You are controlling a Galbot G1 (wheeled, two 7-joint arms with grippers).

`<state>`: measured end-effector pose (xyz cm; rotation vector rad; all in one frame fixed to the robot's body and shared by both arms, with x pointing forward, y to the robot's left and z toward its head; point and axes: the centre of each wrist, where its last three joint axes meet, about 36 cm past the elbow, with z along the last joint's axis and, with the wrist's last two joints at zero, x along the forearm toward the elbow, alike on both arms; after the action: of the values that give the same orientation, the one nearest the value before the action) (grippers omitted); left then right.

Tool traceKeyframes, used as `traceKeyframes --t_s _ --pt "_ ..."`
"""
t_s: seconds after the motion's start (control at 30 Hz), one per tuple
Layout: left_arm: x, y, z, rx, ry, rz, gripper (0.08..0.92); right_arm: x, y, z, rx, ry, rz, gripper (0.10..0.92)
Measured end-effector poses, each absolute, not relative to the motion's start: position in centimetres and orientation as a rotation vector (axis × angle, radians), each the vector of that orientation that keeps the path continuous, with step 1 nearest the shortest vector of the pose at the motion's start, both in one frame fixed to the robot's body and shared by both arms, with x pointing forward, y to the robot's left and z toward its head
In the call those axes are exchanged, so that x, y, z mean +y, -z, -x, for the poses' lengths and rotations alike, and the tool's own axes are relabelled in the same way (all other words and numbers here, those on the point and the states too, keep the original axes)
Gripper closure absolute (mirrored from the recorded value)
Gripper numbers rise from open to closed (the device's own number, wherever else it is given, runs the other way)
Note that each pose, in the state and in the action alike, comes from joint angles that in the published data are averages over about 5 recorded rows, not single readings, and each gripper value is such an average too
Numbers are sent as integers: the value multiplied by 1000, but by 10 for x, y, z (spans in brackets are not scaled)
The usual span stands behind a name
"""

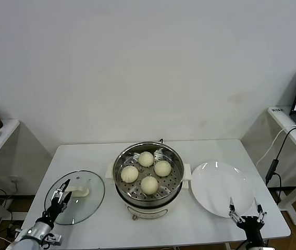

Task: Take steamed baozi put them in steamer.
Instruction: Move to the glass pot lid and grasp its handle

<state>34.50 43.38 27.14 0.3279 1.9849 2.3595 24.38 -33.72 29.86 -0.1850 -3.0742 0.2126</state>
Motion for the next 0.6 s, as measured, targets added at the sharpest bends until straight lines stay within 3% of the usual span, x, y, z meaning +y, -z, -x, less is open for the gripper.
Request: traceKeyframes --t_s 0.3,0.6 --pt "438 -265 -371 1985 -2383 -325 189 -330 -295 -244 -3072 -201 170 200" --pt "443 -256 -381 2005 -2402 -331 423 -327 -294 -243 -3070 -199 161 200"
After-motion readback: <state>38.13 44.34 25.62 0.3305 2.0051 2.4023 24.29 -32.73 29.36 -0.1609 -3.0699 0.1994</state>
